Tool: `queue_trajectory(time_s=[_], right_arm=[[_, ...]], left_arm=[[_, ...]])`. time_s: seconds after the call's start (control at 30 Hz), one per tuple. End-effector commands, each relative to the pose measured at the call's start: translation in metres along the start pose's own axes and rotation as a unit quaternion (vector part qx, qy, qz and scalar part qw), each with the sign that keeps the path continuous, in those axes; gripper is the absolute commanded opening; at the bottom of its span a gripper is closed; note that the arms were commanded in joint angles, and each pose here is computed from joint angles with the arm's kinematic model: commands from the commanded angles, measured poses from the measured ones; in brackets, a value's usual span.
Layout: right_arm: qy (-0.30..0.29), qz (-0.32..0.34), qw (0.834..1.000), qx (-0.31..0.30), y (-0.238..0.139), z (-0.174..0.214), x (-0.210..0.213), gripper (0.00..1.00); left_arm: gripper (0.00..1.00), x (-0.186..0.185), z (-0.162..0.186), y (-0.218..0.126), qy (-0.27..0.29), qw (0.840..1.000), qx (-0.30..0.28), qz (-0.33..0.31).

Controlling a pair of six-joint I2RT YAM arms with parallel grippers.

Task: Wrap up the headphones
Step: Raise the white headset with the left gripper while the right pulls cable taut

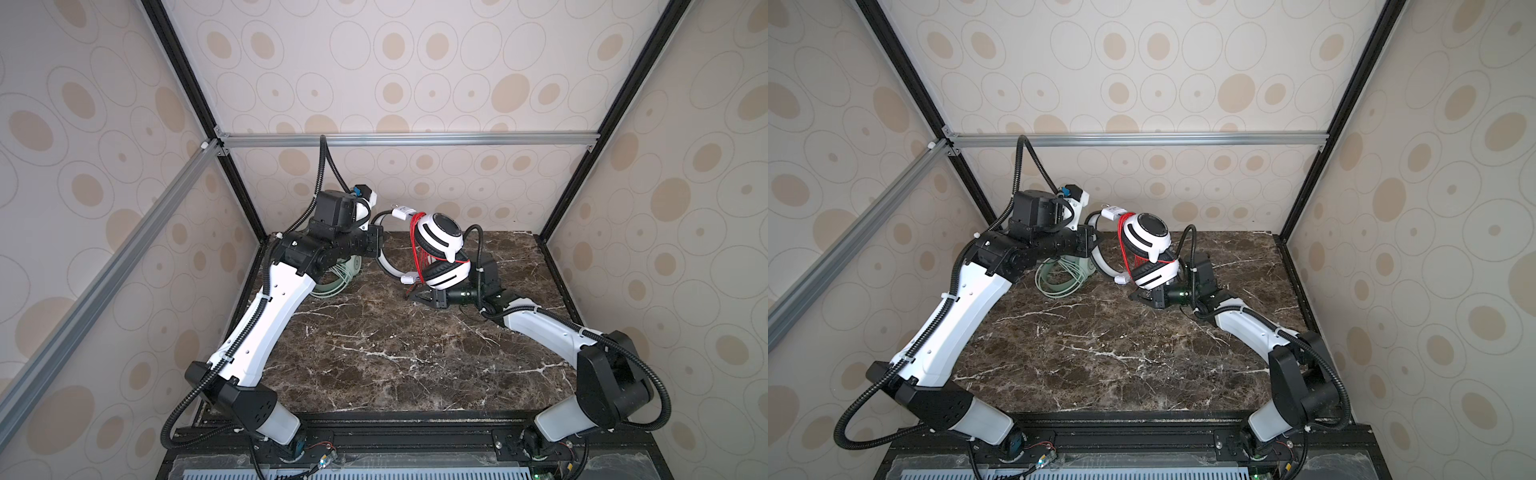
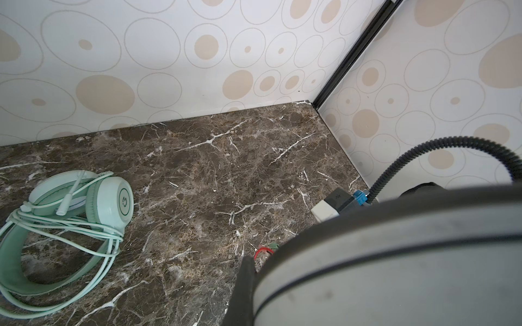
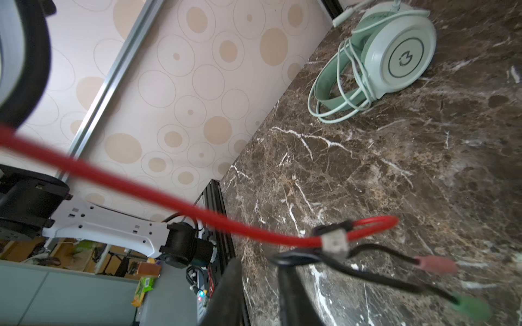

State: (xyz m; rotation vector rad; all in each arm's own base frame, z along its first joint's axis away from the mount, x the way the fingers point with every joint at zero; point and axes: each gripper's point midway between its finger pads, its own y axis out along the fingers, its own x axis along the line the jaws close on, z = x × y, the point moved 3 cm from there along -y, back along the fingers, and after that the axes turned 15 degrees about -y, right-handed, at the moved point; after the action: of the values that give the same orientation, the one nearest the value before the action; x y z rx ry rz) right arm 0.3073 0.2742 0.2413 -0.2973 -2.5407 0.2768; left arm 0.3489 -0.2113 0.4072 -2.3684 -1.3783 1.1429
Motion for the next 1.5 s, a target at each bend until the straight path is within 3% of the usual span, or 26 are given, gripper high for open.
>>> queue_trajectory(time_s=[0.0, 0.13, 0.27, 0.53, 0.6, 0.7, 0.8, 0.87, 0.97, 1.1, 1.27, 1.37, 1.47], right_arm=[[-0.026, -0.003, 1.000, 0.000, 0.004, -0.003, 0.008, 0.06], [-0.101, 0.031, 0.992, 0.064, 0.012, 0.026, 0.026, 0.00], [-0.210, 0.098, 0.965, 0.122, 0.017, 0.069, 0.044, 0.00], [-0.318, 0.185, 0.923, 0.116, 0.007, 0.125, 0.059, 0.00], [-0.321, 0.201, 0.917, 0.123, 0.004, 0.135, 0.056, 0.01], [-0.307, 0.234, 0.914, 0.129, -0.004, 0.144, 0.045, 0.38], [-0.288, 0.279, 0.911, 0.097, -0.017, 0.135, 0.040, 0.54], [-0.262, 0.298, 0.916, 0.060, -0.030, 0.123, 0.037, 0.61], [-0.168, 0.295, 0.940, 0.018, -0.049, 0.105, 0.019, 0.60], [-0.095, 0.287, 0.953, 0.013, -0.064, 0.086, 0.000, 0.59], [-0.066, 0.150, 0.986, 0.038, -0.040, 0.065, 0.007, 0.69], [-0.062, 0.108, 0.992, 0.034, -0.023, 0.061, 0.004, 0.73], [-0.080, 0.109, 0.991, 0.006, -0.016, 0.053, -0.005, 0.80]], left_arm=[[0.00, -0.027, -0.025, -0.031, -0.008, 0.998, -0.053, 0.044], [0.00, -0.018, -0.036, -0.023, -0.018, 0.998, -0.063, 0.006], [0.00, -0.017, -0.060, -0.018, -0.021, 0.997, -0.078, -0.009], [0.00, -0.013, -0.092, -0.011, -0.045, 0.994, -0.100, 0.004], [0.00, -0.013, -0.093, -0.009, -0.047, 0.994, -0.100, 0.009], [0.00, -0.015, -0.094, -0.012, -0.046, 0.994, -0.103, 0.012], [0.00, -0.016, -0.093, -0.014, -0.045, 0.994, -0.103, 0.014], [0.00, -0.016, -0.093, -0.015, -0.045, 0.994, -0.103, 0.016], [0.00, -0.018, -0.092, -0.016, -0.045, 0.994, -0.101, 0.021], [0.00, -0.019, -0.091, -0.018, -0.045, 0.994, -0.101, 0.024], [0.00, -0.021, -0.090, -0.020, -0.046, 0.993, -0.101, 0.031], [0.00, -0.023, -0.090, -0.022, -0.047, 0.993, -0.101, 0.037], [0.00, -0.025, -0.089, -0.024, -0.049, 0.993, -0.099, 0.042]])
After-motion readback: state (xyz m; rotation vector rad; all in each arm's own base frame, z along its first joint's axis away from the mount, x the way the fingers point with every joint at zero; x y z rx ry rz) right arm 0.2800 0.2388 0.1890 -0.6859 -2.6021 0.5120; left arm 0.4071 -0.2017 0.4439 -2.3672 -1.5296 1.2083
